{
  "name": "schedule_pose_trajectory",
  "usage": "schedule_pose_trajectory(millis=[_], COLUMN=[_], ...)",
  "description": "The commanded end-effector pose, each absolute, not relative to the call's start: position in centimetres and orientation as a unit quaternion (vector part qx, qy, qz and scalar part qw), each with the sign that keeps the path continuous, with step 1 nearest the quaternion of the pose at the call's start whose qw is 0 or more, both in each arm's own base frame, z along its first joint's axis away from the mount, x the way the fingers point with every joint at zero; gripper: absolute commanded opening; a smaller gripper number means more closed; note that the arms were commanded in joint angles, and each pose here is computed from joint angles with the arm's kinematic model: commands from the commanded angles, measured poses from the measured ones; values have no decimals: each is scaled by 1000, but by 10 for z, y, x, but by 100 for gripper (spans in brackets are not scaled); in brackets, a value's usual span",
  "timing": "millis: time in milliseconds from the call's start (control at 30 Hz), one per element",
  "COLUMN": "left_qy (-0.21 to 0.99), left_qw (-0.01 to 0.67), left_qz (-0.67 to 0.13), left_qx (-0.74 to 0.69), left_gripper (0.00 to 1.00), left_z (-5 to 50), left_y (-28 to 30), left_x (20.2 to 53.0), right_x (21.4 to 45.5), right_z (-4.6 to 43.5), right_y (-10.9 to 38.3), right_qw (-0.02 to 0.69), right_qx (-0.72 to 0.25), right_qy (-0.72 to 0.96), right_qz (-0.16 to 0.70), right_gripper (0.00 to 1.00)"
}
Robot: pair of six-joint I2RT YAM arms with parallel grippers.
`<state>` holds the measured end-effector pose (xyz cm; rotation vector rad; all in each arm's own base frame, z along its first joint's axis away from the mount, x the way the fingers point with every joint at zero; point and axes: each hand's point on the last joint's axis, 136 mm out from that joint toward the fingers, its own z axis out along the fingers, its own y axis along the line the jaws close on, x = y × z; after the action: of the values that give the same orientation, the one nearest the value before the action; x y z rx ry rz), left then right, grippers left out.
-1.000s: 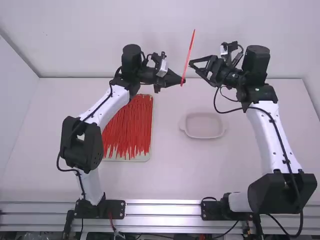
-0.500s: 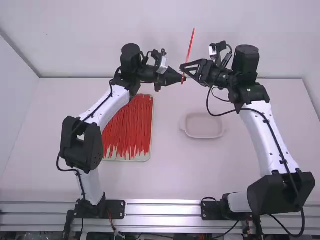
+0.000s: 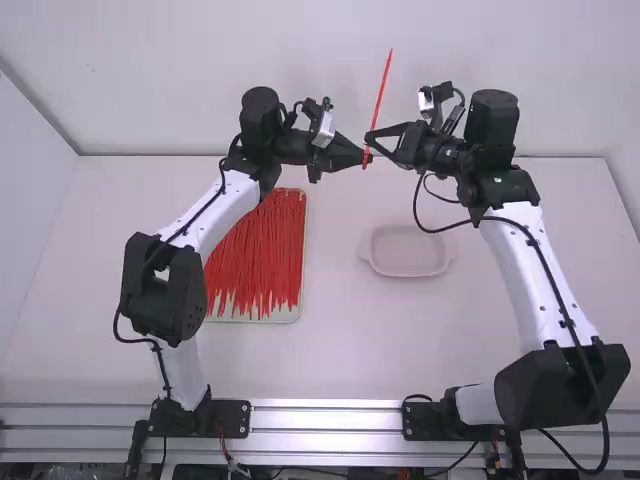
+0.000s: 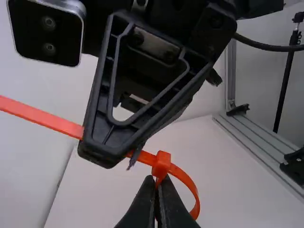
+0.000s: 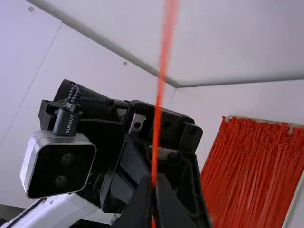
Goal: Fasten the cable tie
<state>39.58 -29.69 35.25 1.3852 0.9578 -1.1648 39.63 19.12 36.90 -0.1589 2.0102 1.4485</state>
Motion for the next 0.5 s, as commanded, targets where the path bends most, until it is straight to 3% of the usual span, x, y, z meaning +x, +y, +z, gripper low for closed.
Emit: schedule_pose_trajectory(millis=[0,100,167,200,267,300,467], left_qy=[397,433,453,472,505,510,577], left_qw=[512,517,521,522,524,525,514], left_qz=[-494,-492,-490,-490,-485,-484,-468], left_qx=[580,550,532,515,485,480,429], left_gripper=[2,3,18,35,81,98,99], left_z=[353,354,354,354,352,351,333], left_y=[-300,-301,-302,-302,-301,-301,-286], left_x=[391,403,411,417,430,432,456], right_x=[394,394,395,395,394,394,394], right_z=[383,383,383,382,381,380,370], right_y=[190,190,189,188,188,188,179], right_qw=[339,340,343,343,343,343,336], right_qx=[-73,-76,-77,-76,-81,-81,-75], right_qy=[758,758,758,759,759,760,772], right_qz=[552,551,549,548,547,546,534], right_gripper=[0,0,0,0,0,0,0])
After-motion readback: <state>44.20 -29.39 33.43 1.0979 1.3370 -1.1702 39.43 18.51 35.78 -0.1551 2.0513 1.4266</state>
